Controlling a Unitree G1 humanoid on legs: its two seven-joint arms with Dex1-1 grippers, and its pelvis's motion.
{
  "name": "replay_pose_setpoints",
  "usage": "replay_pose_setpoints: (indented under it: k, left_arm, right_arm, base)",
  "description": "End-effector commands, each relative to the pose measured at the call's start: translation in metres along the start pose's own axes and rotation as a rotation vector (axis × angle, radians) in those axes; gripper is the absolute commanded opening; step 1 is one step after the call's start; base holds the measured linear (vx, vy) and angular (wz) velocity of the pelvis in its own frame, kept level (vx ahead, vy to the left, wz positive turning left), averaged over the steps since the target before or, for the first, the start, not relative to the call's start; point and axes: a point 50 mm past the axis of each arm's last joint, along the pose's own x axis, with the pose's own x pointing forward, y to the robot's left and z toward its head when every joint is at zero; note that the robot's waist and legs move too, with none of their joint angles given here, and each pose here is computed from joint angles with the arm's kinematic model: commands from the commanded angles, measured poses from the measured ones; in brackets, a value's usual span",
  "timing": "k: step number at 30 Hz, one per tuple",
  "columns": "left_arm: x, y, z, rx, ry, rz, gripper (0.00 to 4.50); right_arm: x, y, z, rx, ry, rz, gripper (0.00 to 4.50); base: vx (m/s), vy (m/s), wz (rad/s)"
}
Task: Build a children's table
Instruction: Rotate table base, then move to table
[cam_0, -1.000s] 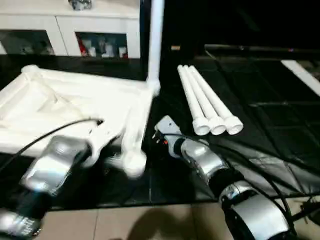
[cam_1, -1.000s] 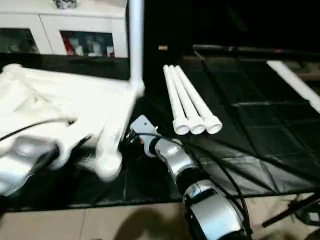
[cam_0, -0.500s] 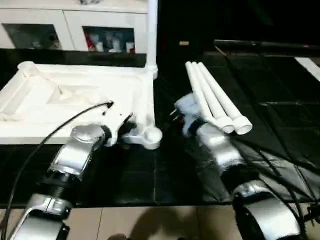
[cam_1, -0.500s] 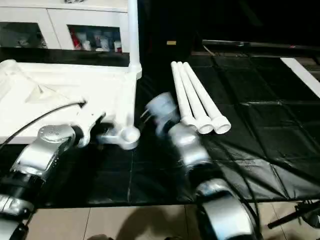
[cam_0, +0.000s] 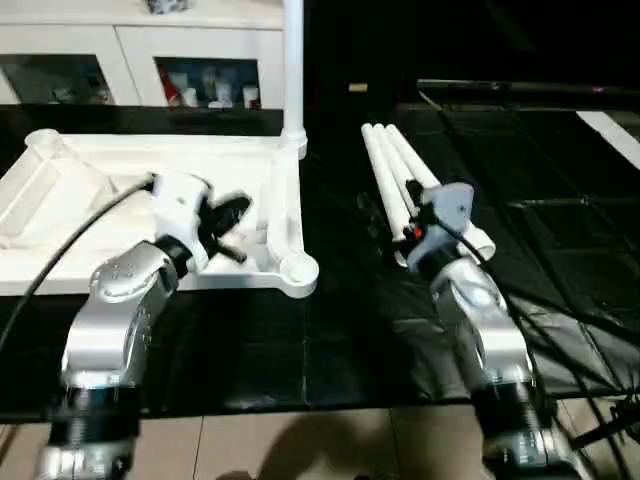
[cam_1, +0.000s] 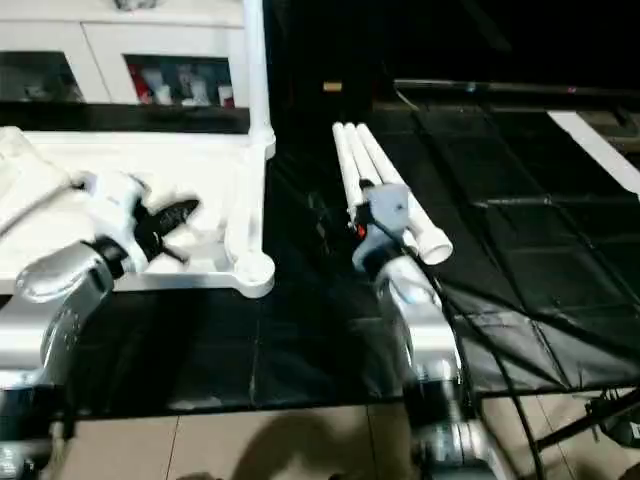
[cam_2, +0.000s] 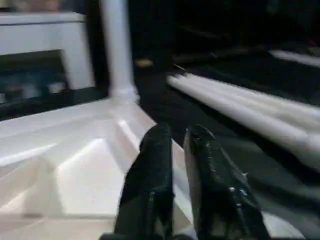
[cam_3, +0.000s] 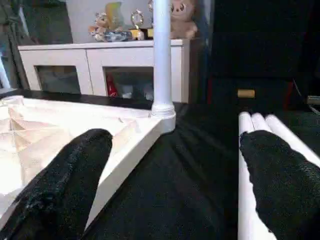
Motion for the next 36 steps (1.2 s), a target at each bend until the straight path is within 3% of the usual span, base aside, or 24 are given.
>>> replay_pose_setpoints:
  k: [1, 5, 11, 12, 14, 17, 21, 26, 27, 28, 30, 36]
  left_arm:
    - [-0.005, 0.002, -0.001, 0.01, 0.013, 0.057, 0.97]
    - [-0.009, 0.001, -0.004, 0.016, -0.053, 0.187, 1.28]
    - [-0.012, -0.005, -0.01, -0.035, -0.003, 0.16, 1.92]
    - [-0.016, -0.005, -0.011, -0.063, -0.006, 0.171, 2.01]
    - [-0.02, -0.005, -0.012, -0.035, -0.014, 0.197, 2.02]
    - [-0.025, -0.005, -0.017, -0.086, 0.047, 0.267, 2.31]
    - [-0.028, -0.004, -0.014, -0.057, 0.018, 0.258, 2.64]
    - [-0.034, -0.002, -0.017, -0.054, 0.026, 0.304, 2.64]
    - [-0.035, -0.002, -0.017, -0.052, 0.028, 0.303, 2.64]
    - [-0.037, -0.001, -0.018, -0.045, 0.035, 0.299, 2.64]
    - [-0.038, 0.0, -0.019, -0.044, 0.037, 0.296, 2.64]
    - [-0.044, 0.002, -0.02, -0.018, 0.05, 0.306, 2.64]
  right_arm:
    - [-0.005, 0.0, 0.001, -0.01, 0.012, -0.028, 4.5]
    - [-0.014, 0.003, 0.0, 0.001, 0.004, -0.058, 4.5]
    - [-0.018, -0.002, 0.002, 0.019, 0.029, -0.107, 4.5]
    - [-0.02, -0.001, 0.004, 0.079, 0.026, -0.093, 4.5]
    - [-0.021, 0.0, 0.006, 0.094, 0.023, -0.092, 4.5]
    - [-0.027, -0.002, 0.003, 0.036, 0.048, -0.102, 4.5]
    - [-0.03, -0.002, -0.004, 0.033, 0.101, -0.128, 4.5]
    - [-0.034, 0.003, -0.007, 0.021, 0.145, -0.116, 4.5]
    - [-0.035, 0.004, -0.006, 0.023, 0.124, -0.101, 4.5]
    - [-0.036, 0.008, 0.003, 0.017, 0.04, -0.023, 4.5]
    - [-0.036, 0.009, 0.005, 0.0, 0.016, -0.005, 4.5]
    - [-0.039, 0.002, 0.001, -0.036, 0.08, -0.06, 4.5]
  base:
    - [0.0, 0.0, 0.0]
    - [0.0, 0.0, 0.0]
    - [0.0, 0.0, 0.0]
    - [0.0, 0.0, 0.0]
    - [0.0, 0.0, 0.0]
    - [0.0, 0.0, 0.0]
    - [0.0, 0.0, 0.0]
    - [0.0, 0.0, 0.0]
    - [0.0, 0.0, 0.0]
    - [0.0, 0.0, 0.0]
    - [0.0, 0.0, 0.0]
    - [0.0, 0.0, 0.0]
